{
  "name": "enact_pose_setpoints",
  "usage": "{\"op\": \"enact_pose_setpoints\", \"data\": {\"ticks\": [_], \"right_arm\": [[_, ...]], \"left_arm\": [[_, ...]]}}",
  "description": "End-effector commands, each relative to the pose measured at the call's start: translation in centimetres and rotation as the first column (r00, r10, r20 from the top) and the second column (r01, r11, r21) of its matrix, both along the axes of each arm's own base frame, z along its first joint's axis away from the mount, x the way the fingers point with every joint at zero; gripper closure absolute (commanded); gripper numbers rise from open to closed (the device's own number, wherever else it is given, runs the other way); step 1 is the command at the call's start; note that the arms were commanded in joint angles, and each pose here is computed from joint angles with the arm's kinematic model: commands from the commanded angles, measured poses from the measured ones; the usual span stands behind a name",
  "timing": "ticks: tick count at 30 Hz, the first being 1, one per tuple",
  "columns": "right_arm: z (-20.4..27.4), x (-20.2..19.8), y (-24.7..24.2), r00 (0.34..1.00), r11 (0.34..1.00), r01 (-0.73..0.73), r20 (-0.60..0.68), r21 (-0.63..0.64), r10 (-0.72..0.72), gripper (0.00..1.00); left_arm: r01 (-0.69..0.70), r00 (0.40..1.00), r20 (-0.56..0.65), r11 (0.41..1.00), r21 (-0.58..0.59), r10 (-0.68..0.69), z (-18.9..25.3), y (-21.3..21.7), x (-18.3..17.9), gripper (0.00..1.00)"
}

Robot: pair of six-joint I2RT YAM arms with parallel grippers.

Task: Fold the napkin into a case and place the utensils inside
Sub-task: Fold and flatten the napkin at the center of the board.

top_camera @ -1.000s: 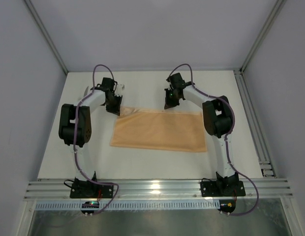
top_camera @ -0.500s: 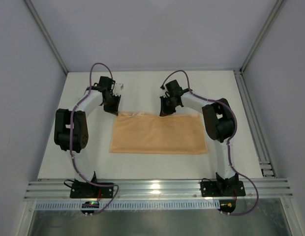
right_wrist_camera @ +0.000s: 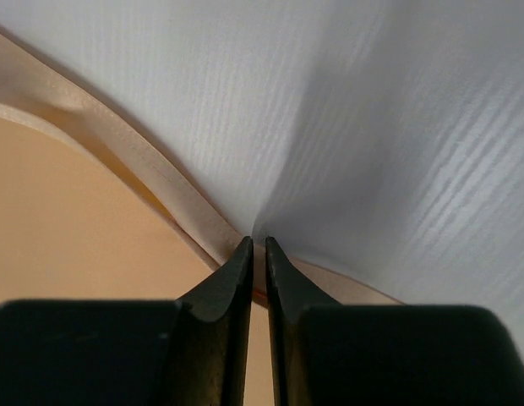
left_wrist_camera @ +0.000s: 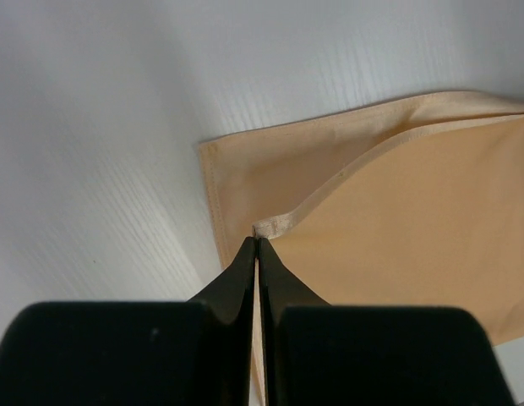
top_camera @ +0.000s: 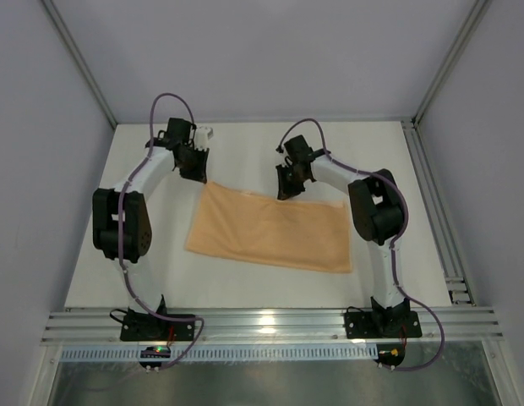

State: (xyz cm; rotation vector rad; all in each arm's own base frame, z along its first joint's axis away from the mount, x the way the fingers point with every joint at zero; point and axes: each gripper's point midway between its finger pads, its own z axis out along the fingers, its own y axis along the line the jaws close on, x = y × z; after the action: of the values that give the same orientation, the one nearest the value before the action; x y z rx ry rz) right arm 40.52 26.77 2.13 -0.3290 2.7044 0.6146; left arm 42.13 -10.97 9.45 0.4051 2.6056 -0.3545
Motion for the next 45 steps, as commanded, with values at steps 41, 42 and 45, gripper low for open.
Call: {"op": "enact_pose_setpoints", "data": {"ticks": [41,42,45], "right_arm": [[0.5,-2.7,-22.0,0.944,0.881,0.305,-0.004,-0.361,-0.329,0.55],[0.4,-2.7,-21.9,0.945,0.882,0.301,-0.006,-0.363,-0.326,0.55],[0.1,-2.8,-22.1,0.945,0.881,0.301,-0.009,-0.364,-0.327,0.58]], "left_arm": [[0.010,1.000,-0.026,0.999,-0.042,-0.011,-2.5,-1.0,0.5,1.00],[0.010,1.000,-0.026,0.999,-0.042,-0.011,-2.5,-1.0,0.5,1.00],[0.013,1.000,-0.028,0.999,-0.041,-0.014,-2.5,-1.0,0.4,1.00]]}}
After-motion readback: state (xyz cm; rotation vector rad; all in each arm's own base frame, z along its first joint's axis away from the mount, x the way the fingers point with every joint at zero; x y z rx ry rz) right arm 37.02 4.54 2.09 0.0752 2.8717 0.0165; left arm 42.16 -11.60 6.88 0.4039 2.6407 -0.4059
